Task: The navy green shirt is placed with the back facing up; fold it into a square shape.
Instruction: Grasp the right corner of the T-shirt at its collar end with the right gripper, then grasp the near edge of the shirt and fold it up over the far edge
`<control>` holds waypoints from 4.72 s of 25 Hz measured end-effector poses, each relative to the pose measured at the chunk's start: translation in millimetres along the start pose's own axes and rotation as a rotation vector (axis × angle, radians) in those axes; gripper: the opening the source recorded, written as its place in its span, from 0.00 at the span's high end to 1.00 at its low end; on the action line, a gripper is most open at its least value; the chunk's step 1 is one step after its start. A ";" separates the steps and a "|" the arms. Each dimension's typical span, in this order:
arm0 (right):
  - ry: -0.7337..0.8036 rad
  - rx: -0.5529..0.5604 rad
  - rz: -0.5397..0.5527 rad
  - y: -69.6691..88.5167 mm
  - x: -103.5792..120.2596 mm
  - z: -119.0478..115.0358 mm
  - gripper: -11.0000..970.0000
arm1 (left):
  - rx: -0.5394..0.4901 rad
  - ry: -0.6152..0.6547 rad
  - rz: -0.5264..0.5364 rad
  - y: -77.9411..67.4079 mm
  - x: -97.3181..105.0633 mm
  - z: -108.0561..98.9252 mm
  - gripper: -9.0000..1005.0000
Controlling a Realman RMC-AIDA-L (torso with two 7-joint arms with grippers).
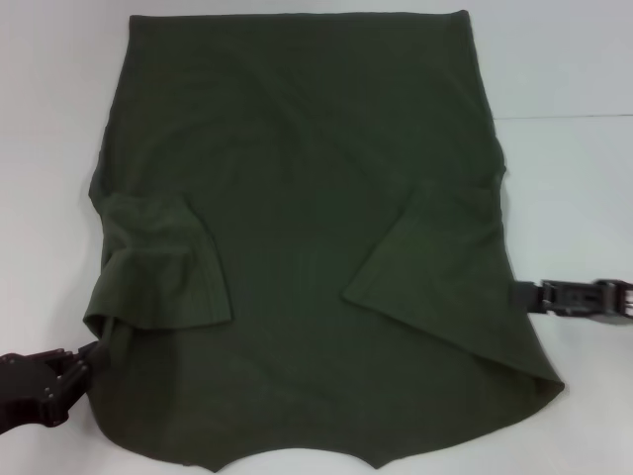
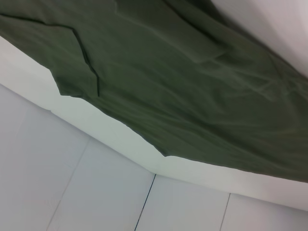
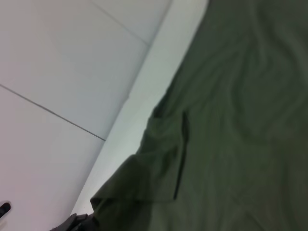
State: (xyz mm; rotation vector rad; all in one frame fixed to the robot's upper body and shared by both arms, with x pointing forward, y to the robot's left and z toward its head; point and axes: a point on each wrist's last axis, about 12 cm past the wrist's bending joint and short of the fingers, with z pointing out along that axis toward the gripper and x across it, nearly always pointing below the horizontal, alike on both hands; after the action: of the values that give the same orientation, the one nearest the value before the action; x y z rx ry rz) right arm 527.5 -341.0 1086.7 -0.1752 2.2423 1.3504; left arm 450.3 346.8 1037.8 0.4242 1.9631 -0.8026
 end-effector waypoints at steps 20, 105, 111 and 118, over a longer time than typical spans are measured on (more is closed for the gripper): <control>0.040 0.180 0.205 -28.5 43.2 -25.7 0.03 | -0.011 0.005 0.009 3.1 -3.1 2.1 0.94; -0.078 0.097 0.143 -22.3 124.6 -79.1 0.91 | 0.036 0.079 -0.370 -23.2 30.7 -59.8 0.94; -0.078 0.086 0.159 -18.5 140.4 -88.3 0.90 | 0.053 0.094 -0.398 -29.2 38.3 -63.4 0.94; -0.156 0.087 0.133 -18.4 127.7 -96.0 0.89 | 0.062 0.069 -0.403 -25.9 30.1 -60.8 0.94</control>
State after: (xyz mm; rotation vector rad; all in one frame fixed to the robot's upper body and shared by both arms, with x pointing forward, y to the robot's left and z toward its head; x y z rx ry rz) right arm 389.9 -413.3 1045.8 0.1078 2.2083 1.2828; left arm 381.3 368.9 1042.0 0.0897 2.1247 -1.1156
